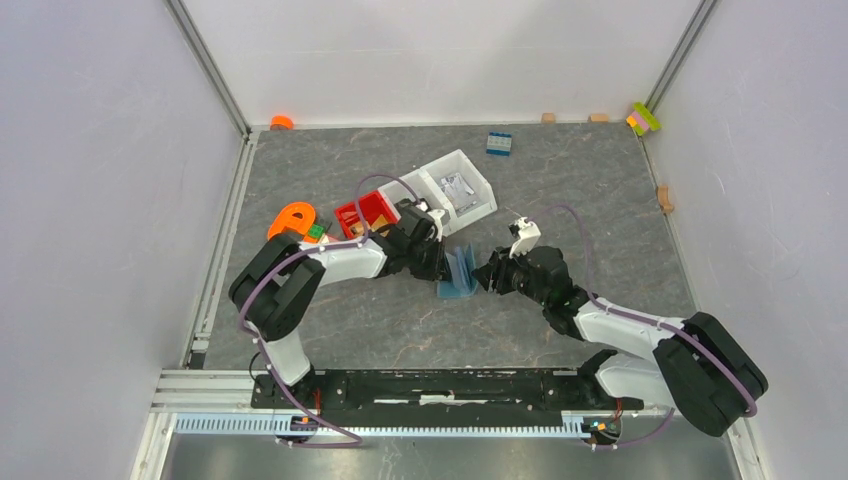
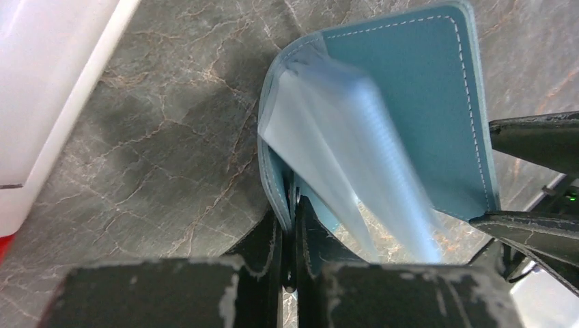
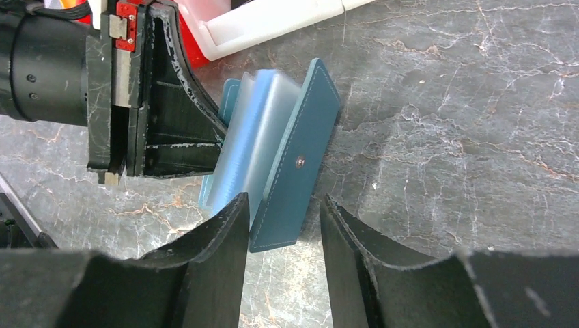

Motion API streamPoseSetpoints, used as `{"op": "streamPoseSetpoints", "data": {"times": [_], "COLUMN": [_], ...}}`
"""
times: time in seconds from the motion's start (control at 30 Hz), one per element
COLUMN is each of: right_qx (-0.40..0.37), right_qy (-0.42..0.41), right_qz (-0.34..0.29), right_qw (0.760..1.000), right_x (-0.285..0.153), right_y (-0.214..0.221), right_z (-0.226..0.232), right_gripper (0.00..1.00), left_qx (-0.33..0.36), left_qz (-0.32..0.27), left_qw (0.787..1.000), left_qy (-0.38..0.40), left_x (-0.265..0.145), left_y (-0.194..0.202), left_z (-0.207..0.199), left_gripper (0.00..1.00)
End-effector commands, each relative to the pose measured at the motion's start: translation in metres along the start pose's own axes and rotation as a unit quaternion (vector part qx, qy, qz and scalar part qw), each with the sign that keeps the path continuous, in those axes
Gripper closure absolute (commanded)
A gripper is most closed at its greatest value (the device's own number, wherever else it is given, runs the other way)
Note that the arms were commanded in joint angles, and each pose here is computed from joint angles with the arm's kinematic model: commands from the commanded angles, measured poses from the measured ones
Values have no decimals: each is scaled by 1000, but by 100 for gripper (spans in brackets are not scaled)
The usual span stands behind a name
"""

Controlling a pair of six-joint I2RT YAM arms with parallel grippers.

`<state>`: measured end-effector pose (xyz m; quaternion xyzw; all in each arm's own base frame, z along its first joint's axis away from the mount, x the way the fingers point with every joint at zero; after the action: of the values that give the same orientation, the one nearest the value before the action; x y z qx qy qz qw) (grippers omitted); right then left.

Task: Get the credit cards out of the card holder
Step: Remove the credit card from the card holder.

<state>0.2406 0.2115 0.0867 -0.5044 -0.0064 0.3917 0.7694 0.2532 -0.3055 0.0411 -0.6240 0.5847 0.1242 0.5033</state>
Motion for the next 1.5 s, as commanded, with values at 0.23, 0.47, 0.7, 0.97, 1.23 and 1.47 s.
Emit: {"op": "streamPoseSetpoints", "data": {"times": [0.23,0.47,0.7,0.97,1.23,1.47], "right_qx": [-17,-18,-19,-25,-20,-28], "right_qy": [7,-9,-23,-43,-59,-53], "right_qz": [-5,-4,2,8,44,59], "right_qw": [1000,1000,1000,999,997,996], "right_x": [7,6,6,6,15,19], "right_y": [-14,-13,-11,-10,2,6], "right_z": [3,9,13,19,23,23], "right_gripper": [53,46,39,24,24,21], "left_qx": [37,73,94,99,98,96], "left_qz": [29,24,-5,8,8,9], "left_qw": [996,994,995,995,995,995], "left_qy": [-73,-75,-28,-3,5,8], "left_x": [1,7,-9,-7,-10,-10], "left_y": [0,-11,-13,-11,-10,-10], "left_z": [-12,-14,-31,-38,-42,-44], "left_gripper": [98,98,98,98,98,98]}}
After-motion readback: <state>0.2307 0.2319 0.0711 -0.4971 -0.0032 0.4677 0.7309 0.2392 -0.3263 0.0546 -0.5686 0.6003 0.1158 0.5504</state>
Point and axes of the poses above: each gripper's point midway between its finger pads, its own x axis out along the fingers, its own z axis along the line the jaws close on, y = z × x, the point moved 2 cm from there along -x, back along the fingers, and after that the axes turned 3 degrees about x, right-handed, at the moved point
